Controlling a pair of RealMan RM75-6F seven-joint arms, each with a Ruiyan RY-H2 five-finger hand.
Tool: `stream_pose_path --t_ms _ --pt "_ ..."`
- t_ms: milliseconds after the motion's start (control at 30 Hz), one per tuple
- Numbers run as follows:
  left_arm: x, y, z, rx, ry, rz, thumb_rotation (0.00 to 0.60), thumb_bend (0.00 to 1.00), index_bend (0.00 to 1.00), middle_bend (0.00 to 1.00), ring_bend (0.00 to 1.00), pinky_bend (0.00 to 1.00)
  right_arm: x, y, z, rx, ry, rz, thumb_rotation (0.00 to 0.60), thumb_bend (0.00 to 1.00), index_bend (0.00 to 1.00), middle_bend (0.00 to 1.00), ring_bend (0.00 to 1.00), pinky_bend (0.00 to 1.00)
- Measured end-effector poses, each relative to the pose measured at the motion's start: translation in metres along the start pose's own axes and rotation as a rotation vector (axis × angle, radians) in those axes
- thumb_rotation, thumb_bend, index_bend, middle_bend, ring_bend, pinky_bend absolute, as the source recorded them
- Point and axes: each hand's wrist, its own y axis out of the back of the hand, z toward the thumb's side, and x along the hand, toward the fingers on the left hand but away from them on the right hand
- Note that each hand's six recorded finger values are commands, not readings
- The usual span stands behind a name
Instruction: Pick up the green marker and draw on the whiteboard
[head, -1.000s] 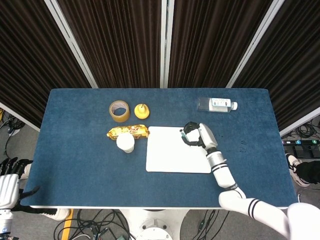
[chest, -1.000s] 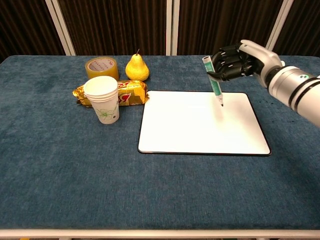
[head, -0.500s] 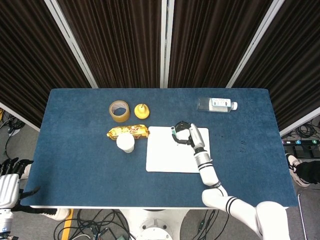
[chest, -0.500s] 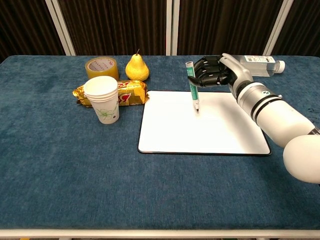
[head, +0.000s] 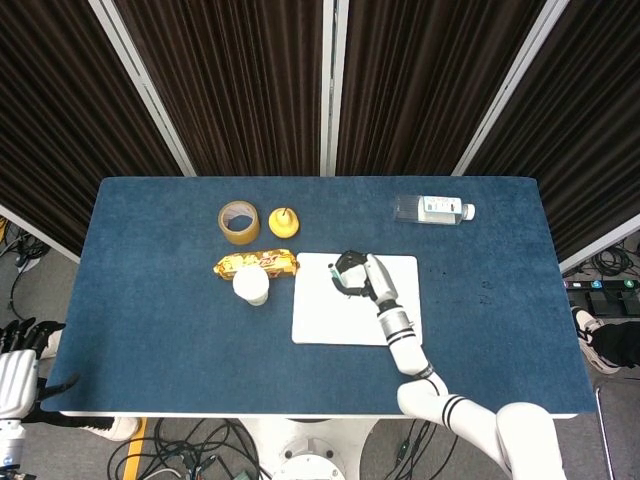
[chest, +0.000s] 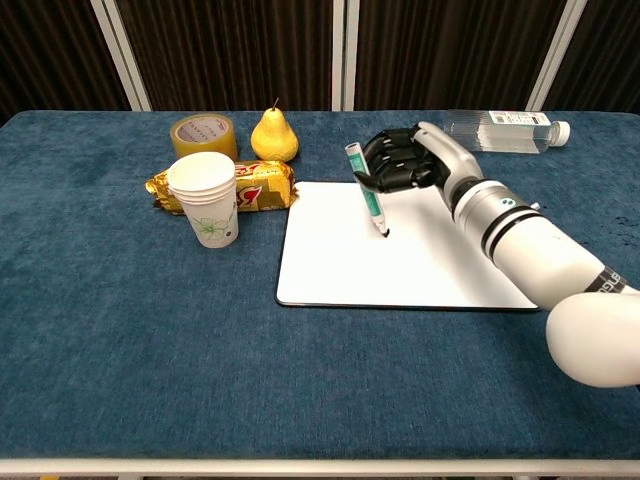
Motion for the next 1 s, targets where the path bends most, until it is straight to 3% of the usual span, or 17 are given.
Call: stream_pose_path --t_ms 233,367,600,1000 --pt "-0.001 0.001 -0.001 -0.002 0.002 0.006 0.600 0.00 0.25 0.21 0.09 0.07 0.015 -0.031 0.016 -0.044 0.046 0.101 0.600 0.44 0.76 0.65 0.43 0.35" --pt "-0.002 0.000 -0.002 -0.003 0.005 -0.001 0.600 0.00 0.25 0.21 0.09 0.07 0.018 -0.019 0.019 -0.032 0.066 0.080 0.600 0.44 0.76 0.65 0.43 0.35" --pt "-0.002 0.000 -0.001 -0.001 -0.001 0.001 0.600 0.00 0.25 0.21 0.09 0.07 0.010 0.003 0.008 -0.007 0.029 0.024 0.600 0.44 0.76 0.65 0.43 0.35" --pt "-0.004 0.000 -0.002 -0.002 0.007 0.000 0.600 0.00 0.25 0.21 0.09 0.07 0.006 -0.007 0.002 0.033 0.016 0.052 0.600 0.47 0.76 0.65 0.43 0.35"
